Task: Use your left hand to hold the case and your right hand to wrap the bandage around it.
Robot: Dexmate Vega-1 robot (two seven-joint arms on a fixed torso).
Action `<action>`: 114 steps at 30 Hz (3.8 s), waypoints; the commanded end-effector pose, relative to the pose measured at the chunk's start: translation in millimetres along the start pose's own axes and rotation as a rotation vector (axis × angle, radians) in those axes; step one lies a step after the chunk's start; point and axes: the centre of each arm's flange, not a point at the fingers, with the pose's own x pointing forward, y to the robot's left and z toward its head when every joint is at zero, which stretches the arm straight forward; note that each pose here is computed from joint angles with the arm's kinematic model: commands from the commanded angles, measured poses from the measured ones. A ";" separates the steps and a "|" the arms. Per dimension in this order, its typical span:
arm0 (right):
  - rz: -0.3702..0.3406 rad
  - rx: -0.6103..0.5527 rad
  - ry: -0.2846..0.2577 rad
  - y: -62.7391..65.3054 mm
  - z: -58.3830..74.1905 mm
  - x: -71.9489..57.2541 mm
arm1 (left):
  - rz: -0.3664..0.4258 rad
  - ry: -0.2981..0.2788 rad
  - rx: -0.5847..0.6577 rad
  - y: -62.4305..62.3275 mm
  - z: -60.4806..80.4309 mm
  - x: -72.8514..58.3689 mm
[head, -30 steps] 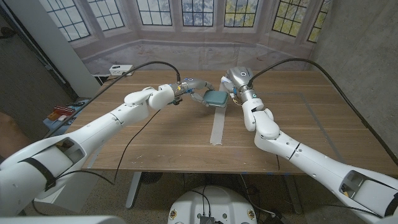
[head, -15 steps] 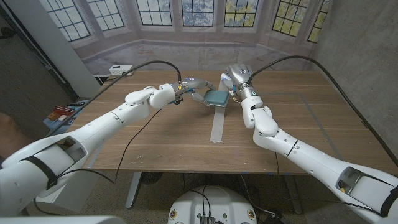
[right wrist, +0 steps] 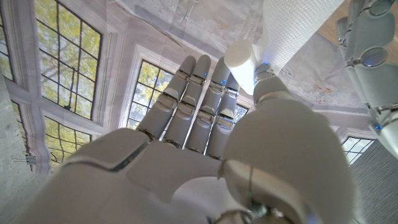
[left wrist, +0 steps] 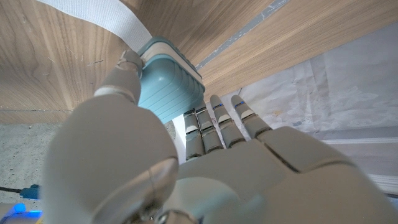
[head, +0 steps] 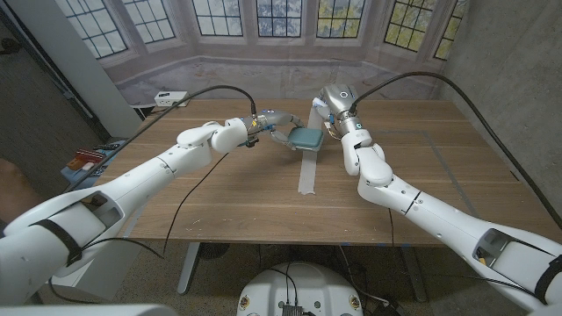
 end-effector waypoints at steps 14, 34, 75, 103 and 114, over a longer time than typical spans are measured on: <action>-0.029 -0.040 -0.001 -15.0 -7.9 9.6 | -0.007 0.000 -0.004 -0.4 -2.3 2.0; -0.047 -0.068 -0.017 -33.8 -8.0 7.4 | -0.006 -0.008 -0.001 0.9 0.8 3.3; -0.068 -0.138 -0.009 -75.7 -3.5 8.7 | -0.001 -0.029 -0.013 -0.2 -2.6 15.2; -0.041 -0.163 0.012 -98.3 1.2 -16.4 | 0.010 -0.067 0.007 10.3 -1.3 30.8; -0.043 -0.163 0.016 -107.4 4.8 -24.8 | 0.012 -0.071 0.010 11.6 -0.9 33.3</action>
